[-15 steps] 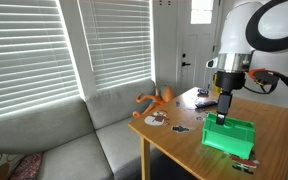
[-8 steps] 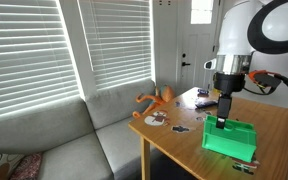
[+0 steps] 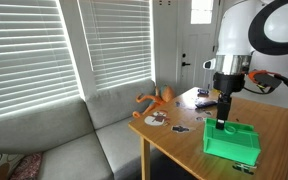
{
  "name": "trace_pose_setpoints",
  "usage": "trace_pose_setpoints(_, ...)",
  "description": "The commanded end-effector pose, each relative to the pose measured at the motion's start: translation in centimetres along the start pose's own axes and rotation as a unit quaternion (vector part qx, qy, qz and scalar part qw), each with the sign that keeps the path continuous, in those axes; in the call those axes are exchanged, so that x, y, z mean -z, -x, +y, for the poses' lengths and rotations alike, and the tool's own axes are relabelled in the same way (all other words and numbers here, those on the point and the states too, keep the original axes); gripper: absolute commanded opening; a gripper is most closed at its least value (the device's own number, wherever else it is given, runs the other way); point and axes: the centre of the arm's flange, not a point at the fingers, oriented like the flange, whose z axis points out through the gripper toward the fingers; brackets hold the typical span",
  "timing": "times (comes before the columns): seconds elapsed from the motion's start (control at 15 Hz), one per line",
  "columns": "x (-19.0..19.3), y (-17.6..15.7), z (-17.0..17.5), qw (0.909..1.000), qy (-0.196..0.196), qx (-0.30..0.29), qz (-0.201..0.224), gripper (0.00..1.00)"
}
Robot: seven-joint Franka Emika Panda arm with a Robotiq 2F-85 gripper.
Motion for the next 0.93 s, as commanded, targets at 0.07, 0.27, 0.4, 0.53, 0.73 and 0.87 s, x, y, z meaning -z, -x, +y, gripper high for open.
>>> trace_pose_setpoints(0.07, 0.2, -0.4, -0.1, 0.9998, 0.017, -0.008, -0.005, 0.74)
trace_pose_setpoints(0.27, 0.4, -0.3, -0.1, 0.9997, 0.020, -0.012, -0.005, 0.98)
trace_pose_setpoints(0.4, 0.7, -0.4, -0.5, 0.9997, 0.019, -0.012, -0.003, 1.00)
trace_pose_setpoints(0.53, 1.1, -0.5, -1.3, 0.9999, 0.013, -0.010, -0.002, 1.00)
trace_pose_setpoints(0.73, 1.7, -1.0, -3.1, 1.0000, 0.002, -0.006, -0.006, 1.00)
trace_pose_setpoints(0.87, 1.6, -1.4, -4.5, 0.9999, 0.003, -0.005, -0.013, 1.00)
